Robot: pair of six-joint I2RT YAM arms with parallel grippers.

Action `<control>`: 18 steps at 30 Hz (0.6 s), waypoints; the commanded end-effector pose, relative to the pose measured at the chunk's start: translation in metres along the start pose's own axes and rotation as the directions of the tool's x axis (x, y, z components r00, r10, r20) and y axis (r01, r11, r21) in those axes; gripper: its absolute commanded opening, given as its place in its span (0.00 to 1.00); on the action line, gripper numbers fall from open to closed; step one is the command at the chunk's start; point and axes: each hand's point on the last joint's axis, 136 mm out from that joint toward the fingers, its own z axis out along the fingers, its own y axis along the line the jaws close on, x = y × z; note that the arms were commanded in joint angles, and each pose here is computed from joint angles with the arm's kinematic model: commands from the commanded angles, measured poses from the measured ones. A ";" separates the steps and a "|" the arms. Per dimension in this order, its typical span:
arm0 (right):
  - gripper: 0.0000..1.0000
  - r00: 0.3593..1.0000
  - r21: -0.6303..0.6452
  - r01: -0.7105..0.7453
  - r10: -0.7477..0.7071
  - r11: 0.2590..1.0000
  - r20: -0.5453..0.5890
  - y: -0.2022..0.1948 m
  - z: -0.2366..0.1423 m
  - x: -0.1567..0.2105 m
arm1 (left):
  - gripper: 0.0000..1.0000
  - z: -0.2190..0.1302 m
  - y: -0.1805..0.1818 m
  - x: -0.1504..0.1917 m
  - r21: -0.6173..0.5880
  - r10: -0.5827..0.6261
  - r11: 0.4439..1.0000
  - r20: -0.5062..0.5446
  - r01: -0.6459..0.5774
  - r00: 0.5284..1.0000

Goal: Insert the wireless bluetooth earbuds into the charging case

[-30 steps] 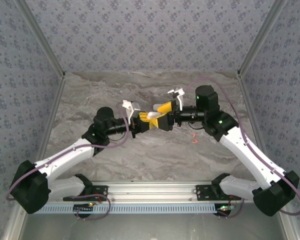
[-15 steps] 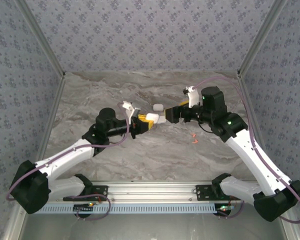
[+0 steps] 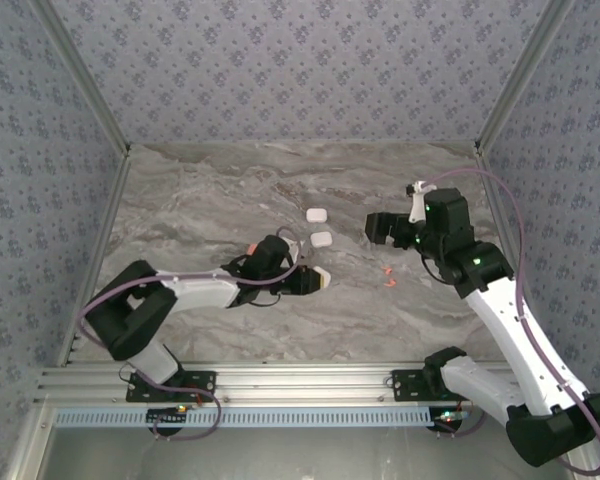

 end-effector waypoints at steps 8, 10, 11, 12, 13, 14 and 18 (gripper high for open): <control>1.00 0.999 0.055 -0.033 0.034 0.998 -0.021 -0.021 -0.010 0.012 | 0.11 0.037 0.010 -0.027 -0.024 -0.177 0.984 0.078 0.179 0.981; 1.00 0.999 0.056 -0.035 0.037 0.998 -0.020 -0.023 -0.011 0.012 | 0.22 0.040 0.016 -0.025 -0.045 -0.189 0.980 0.077 0.193 0.979; 1.00 0.999 0.054 -0.037 0.038 0.998 -0.020 -0.024 -0.012 0.012 | 0.29 0.040 0.018 -0.025 -0.054 -0.191 0.979 0.077 0.195 0.979; 1.00 0.999 0.048 -0.033 0.034 0.998 -0.018 -0.024 -0.012 0.011 | 0.34 0.041 0.021 -0.023 -0.065 -0.196 0.977 0.076 0.201 0.978; 1.00 0.999 0.039 -0.029 0.030 0.999 -0.018 -0.024 -0.012 0.011 | 0.39 0.041 0.023 -0.023 -0.074 -0.200 0.976 0.079 0.206 0.977; 1.00 0.999 0.022 -0.034 0.035 0.999 -0.020 -0.022 -0.012 0.011 | 0.43 0.040 0.025 -0.022 -0.079 -0.200 0.975 0.083 0.206 0.976; 1.00 0.993 -0.044 -0.119 0.120 0.992 0.014 -0.021 -0.012 0.006 | 0.60 0.027 0.031 -0.026 -0.146 -0.159 0.974 0.115 0.175 0.980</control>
